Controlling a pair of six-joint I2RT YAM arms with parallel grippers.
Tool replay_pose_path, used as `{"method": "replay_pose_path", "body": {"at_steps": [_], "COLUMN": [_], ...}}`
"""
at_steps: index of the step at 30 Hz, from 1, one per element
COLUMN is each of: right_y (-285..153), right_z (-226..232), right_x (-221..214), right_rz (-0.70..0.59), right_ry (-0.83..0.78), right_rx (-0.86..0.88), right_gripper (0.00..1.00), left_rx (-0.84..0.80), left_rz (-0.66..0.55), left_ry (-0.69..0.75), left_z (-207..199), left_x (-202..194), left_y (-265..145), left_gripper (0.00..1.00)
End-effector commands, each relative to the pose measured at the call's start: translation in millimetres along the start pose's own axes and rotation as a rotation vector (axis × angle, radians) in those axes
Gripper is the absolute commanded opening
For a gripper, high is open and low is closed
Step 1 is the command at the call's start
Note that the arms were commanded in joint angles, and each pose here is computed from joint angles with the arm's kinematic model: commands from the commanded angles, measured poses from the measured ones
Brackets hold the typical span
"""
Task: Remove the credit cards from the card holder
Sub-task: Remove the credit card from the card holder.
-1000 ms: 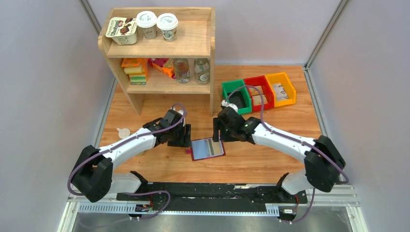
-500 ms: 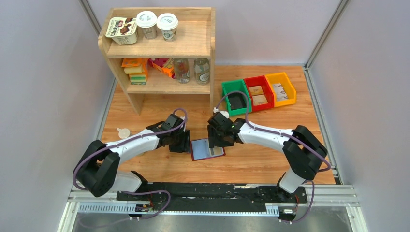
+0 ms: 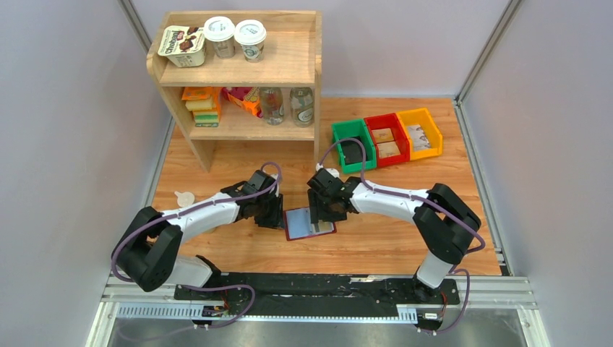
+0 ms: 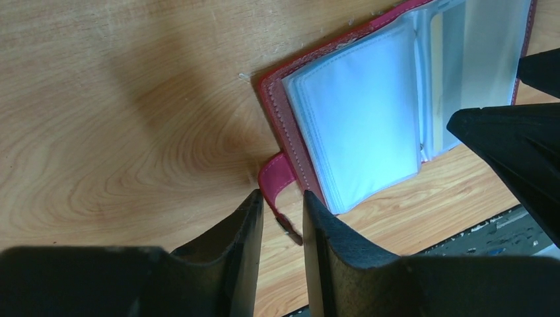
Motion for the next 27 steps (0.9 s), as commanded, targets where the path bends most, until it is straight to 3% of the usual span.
{"method": "replay_pose_path", "body": {"at_steps": [1,15,21,27], "right_y": [-18.6,-41.5,-55.9,-60.8], "right_z": [21.5,48.4,64.0,71.4], "right_x": [16.9,21.6,20.7,17.7], "right_rz": [-0.051,-0.072,-0.073,-0.058], "right_ry": [-0.020,-0.072,-0.109,-0.141], "right_rx": [0.062,0.135,0.271,0.356], "right_gripper": [0.63,0.62,0.58,0.61], "left_rx": [-0.034,-0.046,-0.045,-0.046], "left_rz": [-0.016,-0.025,-0.023,-0.025], "left_ry": [0.014,0.023,0.021,0.022], "left_z": [-5.8,-7.6,-7.1,-7.4], "left_x": [4.6,6.1,5.5,5.9], "left_y": [1.3,-0.1,0.7,0.4], "left_gripper": [0.34,0.29,0.29,0.29]}}
Point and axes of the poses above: each gripper's point midway between its finger pads, its own y axis out along the fingers, its own z axis along the line the jaws close on, x = y × z, the point moved 5 cm from there along -y, back along the fingers, and after that the axes turned 1 degree about y, right-handed, at the moved point
